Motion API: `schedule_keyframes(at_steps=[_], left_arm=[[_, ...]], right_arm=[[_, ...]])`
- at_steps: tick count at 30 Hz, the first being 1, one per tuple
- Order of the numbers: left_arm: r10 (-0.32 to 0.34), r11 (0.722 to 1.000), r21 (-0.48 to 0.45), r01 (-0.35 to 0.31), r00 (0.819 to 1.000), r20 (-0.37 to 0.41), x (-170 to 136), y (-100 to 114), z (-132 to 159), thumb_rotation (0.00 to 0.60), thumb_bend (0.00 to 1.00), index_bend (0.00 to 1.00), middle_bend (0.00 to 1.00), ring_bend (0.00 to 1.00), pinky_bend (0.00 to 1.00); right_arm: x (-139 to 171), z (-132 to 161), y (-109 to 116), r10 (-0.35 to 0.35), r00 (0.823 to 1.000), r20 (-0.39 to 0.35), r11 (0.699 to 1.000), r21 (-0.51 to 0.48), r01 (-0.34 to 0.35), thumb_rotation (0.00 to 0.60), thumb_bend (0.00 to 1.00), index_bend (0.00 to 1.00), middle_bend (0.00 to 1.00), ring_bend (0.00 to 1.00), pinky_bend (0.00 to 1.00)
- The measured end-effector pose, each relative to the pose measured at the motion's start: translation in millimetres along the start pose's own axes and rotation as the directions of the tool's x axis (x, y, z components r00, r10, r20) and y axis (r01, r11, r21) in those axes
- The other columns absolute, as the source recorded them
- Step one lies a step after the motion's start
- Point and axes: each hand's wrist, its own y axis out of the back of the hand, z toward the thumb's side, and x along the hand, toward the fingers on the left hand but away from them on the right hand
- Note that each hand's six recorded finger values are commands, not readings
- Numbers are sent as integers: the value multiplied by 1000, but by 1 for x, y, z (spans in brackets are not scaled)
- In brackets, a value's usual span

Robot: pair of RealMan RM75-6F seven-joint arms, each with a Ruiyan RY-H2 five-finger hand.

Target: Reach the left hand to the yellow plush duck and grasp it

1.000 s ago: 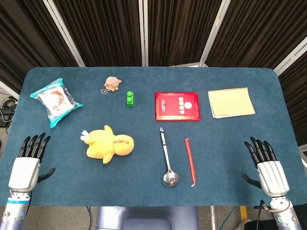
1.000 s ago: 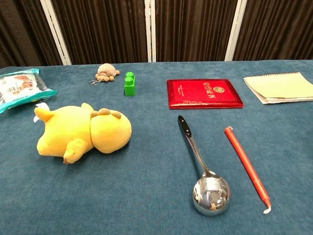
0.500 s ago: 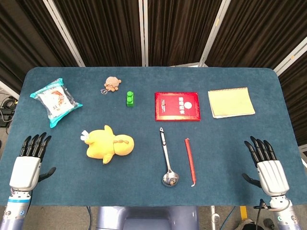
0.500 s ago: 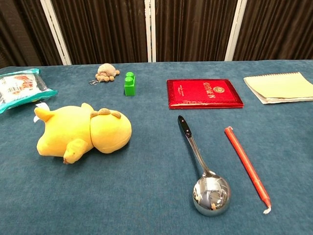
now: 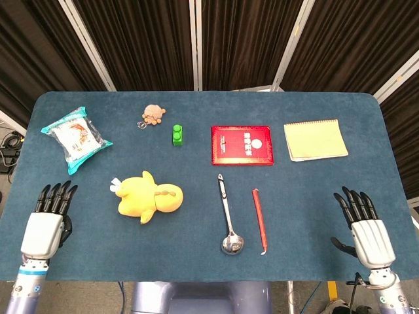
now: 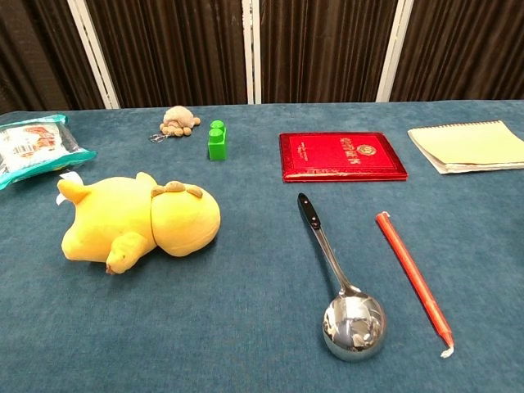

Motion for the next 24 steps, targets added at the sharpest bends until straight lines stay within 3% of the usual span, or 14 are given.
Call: schedule_keyframes(at_steps=[13,24], left_arm=[[-23,999,26,19,989,149,30,-36,50,600,1000,0,0,0,0],[-95,995,36,89,974,205,54,-76,86,600,1000,0,0,0,0]], right_arm=[[0,-1,2,-3,1000,2,1000,-7,3,600,126,0,0,0,0],[0,-2,4,-5,1000,5,1000,-20,5,600,125,0,0,0,0]])
